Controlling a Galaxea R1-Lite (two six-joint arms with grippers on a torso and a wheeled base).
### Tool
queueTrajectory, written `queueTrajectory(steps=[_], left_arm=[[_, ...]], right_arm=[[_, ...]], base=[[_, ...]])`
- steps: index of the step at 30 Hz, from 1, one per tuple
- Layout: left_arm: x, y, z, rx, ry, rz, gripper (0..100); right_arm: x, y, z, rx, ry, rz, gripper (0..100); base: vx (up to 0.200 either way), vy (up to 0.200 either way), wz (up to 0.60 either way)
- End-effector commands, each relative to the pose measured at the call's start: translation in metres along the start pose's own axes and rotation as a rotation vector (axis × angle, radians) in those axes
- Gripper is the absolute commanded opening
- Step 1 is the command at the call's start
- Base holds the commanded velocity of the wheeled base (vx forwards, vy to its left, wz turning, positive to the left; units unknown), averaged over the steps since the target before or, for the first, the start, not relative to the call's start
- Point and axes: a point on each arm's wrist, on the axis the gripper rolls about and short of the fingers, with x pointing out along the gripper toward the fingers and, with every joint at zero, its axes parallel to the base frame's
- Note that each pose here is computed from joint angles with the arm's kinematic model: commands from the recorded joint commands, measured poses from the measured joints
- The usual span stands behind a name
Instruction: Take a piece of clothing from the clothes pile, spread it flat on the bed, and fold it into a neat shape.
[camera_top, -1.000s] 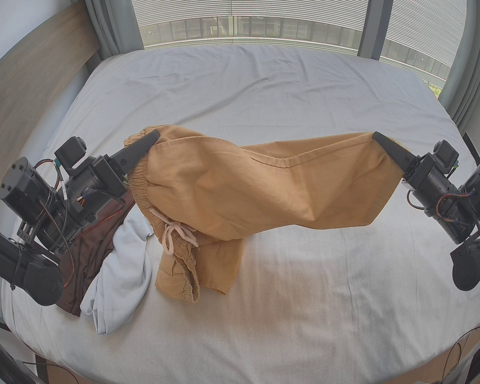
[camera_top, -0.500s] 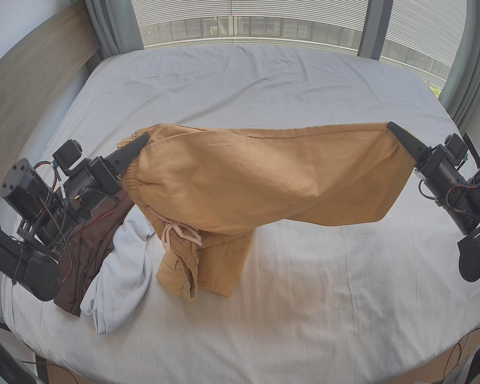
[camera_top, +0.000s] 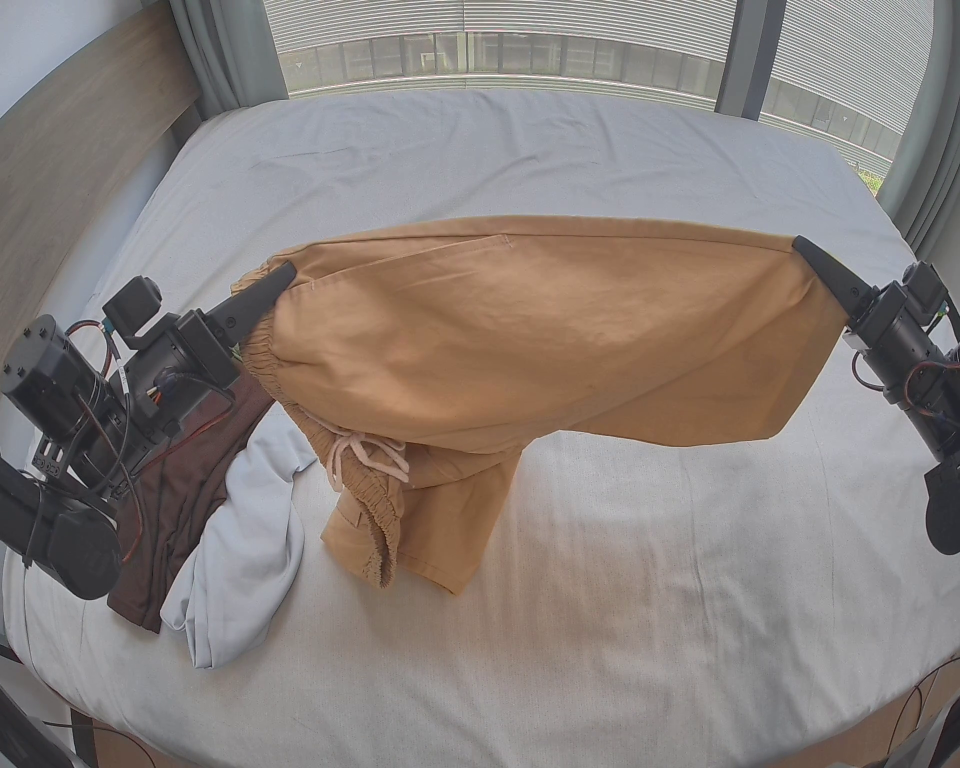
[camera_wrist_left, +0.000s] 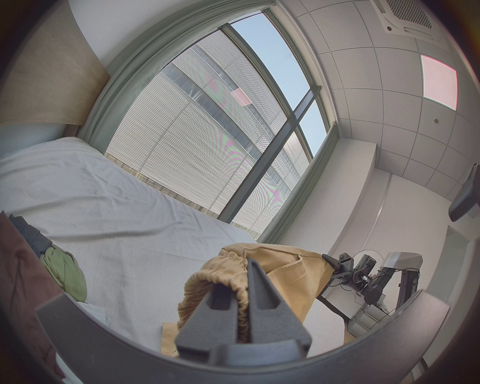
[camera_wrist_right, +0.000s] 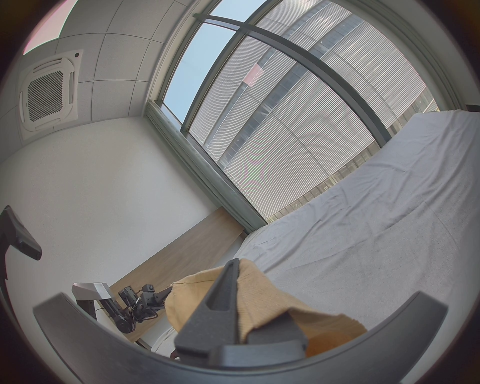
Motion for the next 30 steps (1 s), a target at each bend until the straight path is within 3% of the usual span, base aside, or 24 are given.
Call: queueTrajectory(steps=[1, 30], left_arm=[[-0.001, 0.002, 0.002, 0.004, -0.005, 0.008, 0], [-0.005, 0.007, 0.006, 0.017, -0.018, 0.037, 0]], right_arm=[[-0.003, 0.0, 0.002, -0.005, 0.002, 0.0, 0], [-0.001, -0.018, -0.032, 0.06, 0.108, -0.035, 0]], base=[[0.0, 0.0, 0.0], [0.0, 0.0, 0.0]])
